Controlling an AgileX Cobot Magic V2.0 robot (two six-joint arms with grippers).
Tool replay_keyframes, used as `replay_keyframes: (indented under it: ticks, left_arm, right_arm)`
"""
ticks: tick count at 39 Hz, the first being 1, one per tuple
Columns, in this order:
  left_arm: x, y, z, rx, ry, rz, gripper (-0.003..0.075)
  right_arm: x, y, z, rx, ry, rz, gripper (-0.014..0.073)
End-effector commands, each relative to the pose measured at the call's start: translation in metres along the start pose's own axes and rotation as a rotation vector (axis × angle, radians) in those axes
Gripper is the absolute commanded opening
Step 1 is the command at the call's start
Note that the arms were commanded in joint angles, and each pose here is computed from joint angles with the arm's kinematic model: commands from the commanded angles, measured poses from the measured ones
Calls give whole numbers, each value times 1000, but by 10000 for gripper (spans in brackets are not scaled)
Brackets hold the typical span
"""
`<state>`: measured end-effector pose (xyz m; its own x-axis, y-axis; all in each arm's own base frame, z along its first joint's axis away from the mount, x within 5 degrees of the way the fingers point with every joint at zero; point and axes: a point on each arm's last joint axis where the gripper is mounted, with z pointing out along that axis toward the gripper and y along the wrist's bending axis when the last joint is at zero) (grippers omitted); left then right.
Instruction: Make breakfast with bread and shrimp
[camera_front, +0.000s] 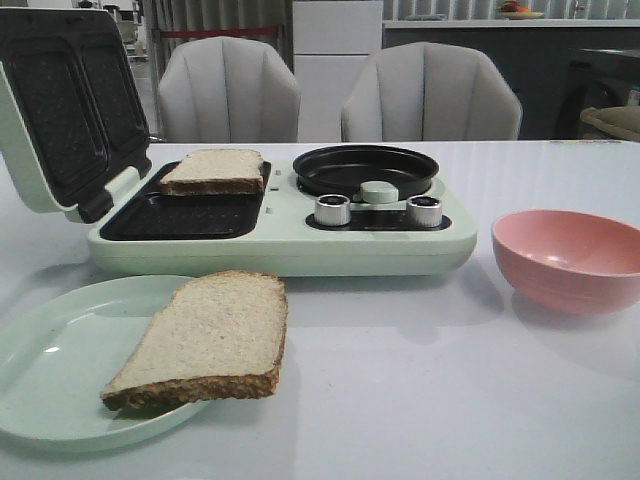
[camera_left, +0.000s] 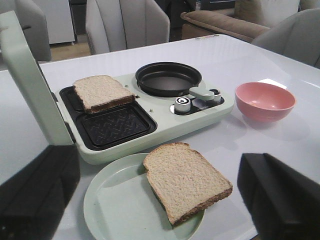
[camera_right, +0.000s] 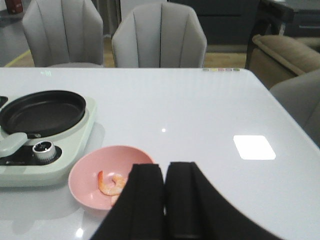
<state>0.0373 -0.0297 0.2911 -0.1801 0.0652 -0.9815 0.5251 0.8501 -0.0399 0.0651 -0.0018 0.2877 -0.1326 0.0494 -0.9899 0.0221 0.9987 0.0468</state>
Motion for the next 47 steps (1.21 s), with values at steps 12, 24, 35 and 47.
replay_keyframes:
  ticks: [12, 24, 35, 47]
  left_arm:
    - [-16, 1, -2, -6, -110, -17, 692]
    - [-16, 1, -2, -6, -110, -17, 692]
    - [-16, 1, -2, -6, -110, -17, 692]
    - [-16, 1, -2, -6, -110, -17, 692]
  right_arm:
    - [-19, 3, 29, -4, 77, 11, 400]
    - [-37, 32, 78, -158, 357, 108, 549]
    - [-21, 93, 138, -332, 624, 256, 549]
    - [15, 143, 195, -370, 824, 272, 549]
